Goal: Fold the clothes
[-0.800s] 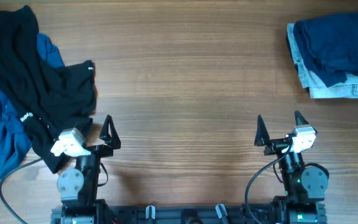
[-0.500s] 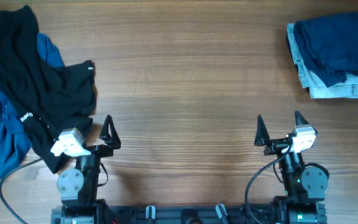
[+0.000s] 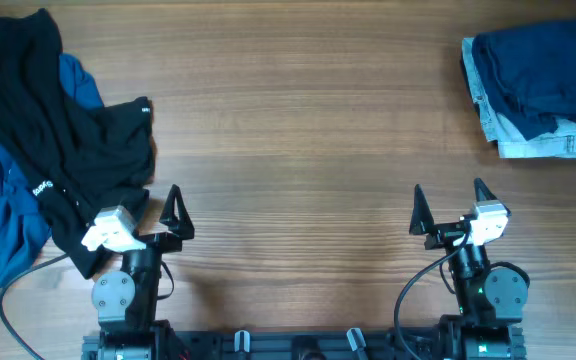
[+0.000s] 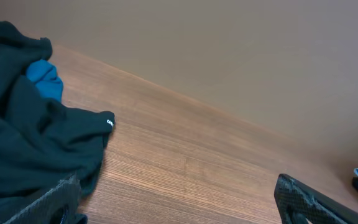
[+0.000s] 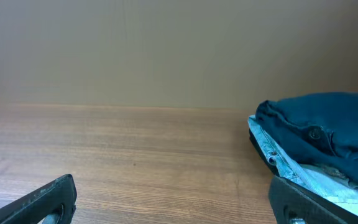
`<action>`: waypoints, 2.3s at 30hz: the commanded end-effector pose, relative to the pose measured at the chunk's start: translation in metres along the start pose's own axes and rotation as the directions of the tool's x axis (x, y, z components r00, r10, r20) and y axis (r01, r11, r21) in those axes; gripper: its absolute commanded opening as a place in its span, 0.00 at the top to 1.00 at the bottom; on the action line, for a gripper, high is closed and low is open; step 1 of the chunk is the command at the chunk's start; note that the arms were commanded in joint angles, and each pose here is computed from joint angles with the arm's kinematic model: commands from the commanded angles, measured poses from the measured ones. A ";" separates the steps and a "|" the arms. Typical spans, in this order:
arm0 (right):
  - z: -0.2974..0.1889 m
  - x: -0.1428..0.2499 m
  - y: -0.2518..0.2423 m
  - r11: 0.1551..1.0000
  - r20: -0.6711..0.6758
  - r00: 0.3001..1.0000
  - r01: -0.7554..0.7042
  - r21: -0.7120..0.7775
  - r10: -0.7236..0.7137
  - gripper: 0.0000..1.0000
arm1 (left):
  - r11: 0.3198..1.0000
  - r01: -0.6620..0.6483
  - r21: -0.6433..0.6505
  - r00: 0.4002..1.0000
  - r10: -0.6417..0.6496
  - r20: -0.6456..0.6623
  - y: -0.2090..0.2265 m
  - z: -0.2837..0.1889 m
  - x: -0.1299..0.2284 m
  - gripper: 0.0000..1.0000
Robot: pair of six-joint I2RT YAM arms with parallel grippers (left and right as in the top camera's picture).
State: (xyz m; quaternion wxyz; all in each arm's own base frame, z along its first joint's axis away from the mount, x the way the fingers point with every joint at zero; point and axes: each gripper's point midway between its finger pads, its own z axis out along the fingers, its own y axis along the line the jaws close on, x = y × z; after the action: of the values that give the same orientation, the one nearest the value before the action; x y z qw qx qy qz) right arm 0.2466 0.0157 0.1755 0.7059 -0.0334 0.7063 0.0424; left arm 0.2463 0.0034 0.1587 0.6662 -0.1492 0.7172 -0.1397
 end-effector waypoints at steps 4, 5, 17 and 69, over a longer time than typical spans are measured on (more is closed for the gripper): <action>0.000 -0.001 0.004 1.000 0.007 1.000 0.013 -0.019 -0.012 0.00 | 1.000 0.010 -0.009 1.000 -0.010 -0.007 0.003 0.001 0.003 0.00; 0.000 -0.001 0.004 1.000 0.007 1.000 0.013 -0.019 -0.012 0.00 | 1.000 0.010 -0.007 1.000 -0.010 -0.003 0.003 0.001 0.002 0.00; -0.002 -0.027 0.004 0.629 0.052 0.628 -0.771 -0.100 0.777 0.00 | 0.992 0.072 0.102 0.987 -0.086 0.136 -0.019 -0.003 -0.035 0.00; 0.176 0.009 0.001 0.912 -0.733 0.590 -0.397 0.101 0.338 0.00 | 0.977 -0.189 -0.098 0.710 0.067 -0.701 -0.007 0.144 -0.040 0.00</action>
State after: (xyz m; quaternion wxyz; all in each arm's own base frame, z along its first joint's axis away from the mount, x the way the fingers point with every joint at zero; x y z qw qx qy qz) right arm 0.4116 0.0502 0.2040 0.3746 0.0497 0.8991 0.2208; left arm 0.3848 -0.0032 0.1970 0.3518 -0.0846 0.9265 -0.1039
